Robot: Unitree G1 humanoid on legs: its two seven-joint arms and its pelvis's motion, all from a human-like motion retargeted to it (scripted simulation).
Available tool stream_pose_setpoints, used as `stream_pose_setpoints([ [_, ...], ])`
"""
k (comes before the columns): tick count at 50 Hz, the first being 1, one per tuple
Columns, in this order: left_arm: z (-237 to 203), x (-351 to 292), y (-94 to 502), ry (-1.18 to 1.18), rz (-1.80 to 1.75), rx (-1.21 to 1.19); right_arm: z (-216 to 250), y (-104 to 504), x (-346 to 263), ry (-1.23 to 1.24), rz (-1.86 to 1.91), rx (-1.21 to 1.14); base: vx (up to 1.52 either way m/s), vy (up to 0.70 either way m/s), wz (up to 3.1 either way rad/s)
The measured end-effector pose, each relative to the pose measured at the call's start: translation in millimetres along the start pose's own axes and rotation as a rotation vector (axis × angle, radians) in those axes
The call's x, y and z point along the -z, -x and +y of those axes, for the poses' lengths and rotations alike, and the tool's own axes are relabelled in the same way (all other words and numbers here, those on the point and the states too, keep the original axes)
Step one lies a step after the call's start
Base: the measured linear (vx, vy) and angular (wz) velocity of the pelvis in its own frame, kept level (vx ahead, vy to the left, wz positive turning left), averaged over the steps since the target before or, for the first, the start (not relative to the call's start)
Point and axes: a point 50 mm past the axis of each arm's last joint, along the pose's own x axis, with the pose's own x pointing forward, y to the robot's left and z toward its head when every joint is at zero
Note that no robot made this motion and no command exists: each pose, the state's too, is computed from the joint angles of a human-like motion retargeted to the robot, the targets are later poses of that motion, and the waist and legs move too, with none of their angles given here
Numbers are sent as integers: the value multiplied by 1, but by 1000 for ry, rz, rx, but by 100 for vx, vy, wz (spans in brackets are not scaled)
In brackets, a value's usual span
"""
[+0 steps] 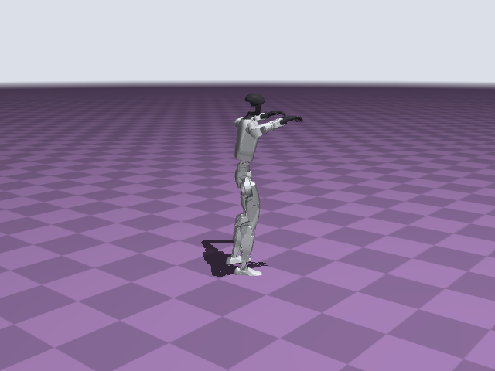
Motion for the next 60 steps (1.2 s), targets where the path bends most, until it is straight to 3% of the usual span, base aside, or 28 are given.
stream_pose_setpoints([
  [18, -16, -2, -7, 3, -22, 149, 19, 6, 2, -53, 22, -175, 11, 6, 6],
  [60, -20, -29, -12, 140, -143, 186, 0, 9, 8, 18, 68, -132, 0, 0, 0],
])
